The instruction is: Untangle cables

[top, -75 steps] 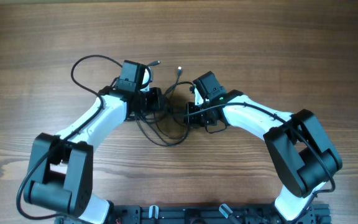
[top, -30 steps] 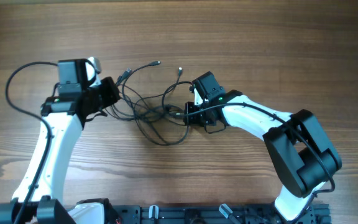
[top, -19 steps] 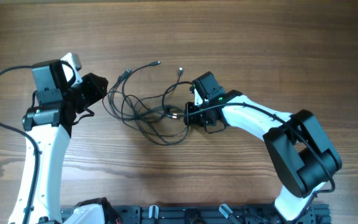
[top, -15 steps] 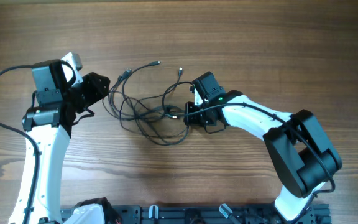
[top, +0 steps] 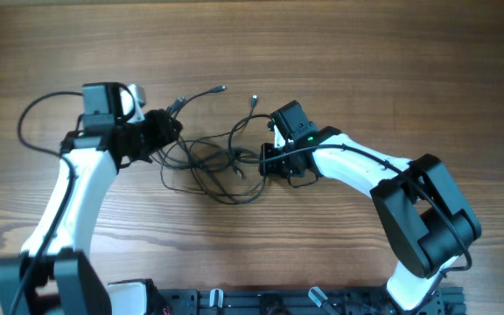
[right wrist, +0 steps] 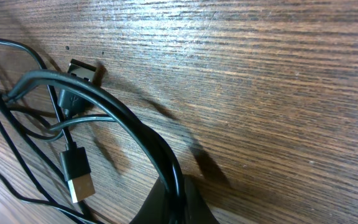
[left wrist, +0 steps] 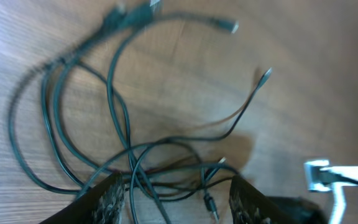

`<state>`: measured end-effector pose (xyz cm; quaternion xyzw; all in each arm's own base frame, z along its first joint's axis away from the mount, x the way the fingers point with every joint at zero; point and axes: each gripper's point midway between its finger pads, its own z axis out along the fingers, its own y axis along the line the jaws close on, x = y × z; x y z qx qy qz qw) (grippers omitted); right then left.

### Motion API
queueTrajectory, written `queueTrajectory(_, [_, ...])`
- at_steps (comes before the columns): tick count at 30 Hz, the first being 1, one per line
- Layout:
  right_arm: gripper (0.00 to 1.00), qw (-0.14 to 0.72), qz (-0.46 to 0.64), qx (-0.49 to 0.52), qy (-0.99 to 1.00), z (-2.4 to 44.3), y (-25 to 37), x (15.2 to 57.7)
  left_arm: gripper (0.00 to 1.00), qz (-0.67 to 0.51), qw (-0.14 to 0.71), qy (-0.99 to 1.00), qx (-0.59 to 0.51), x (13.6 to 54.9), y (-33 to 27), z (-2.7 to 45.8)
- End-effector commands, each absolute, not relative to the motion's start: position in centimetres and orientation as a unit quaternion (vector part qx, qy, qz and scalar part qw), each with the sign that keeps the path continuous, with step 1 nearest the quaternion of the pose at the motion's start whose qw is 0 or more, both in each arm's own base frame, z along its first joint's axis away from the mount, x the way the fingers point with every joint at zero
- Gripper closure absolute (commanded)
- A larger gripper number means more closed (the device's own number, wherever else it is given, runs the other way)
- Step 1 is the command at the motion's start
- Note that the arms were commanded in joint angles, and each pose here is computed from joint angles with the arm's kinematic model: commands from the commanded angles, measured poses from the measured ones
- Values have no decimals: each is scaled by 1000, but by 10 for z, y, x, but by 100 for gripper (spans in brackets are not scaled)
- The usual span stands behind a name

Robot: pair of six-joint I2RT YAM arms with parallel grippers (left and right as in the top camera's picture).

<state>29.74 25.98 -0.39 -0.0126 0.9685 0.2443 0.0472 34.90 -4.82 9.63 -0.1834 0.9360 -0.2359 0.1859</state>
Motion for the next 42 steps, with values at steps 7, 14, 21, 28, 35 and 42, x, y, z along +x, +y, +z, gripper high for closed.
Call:
queueTrajectory(7, [96,44,204,3,978,-22,246,297,43,-175,131,958,-184,343,-45,48])
queueTrajectory(14, [96,44,204,3,978,-22,246,297,48,-182,126,956,-194,342,-56,49])
queueTrajectory(21, [96,44,204,3,978,-22,246,297,50,-200,115,941,-249,344,-83,51])
queueTrajectory(28, [96,44,204,3,978,-22,246,297,53,-133,139,928,-319,348,-71,45])
queueTrajectory(35, [96,44,204,3,978,-22,246,297,52,-126,167,921,-329,359,-78,45])
queueTrajectory(42, [96,44,204,3,978,-22,246,297,53,-112,164,924,-328,363,-78,29])
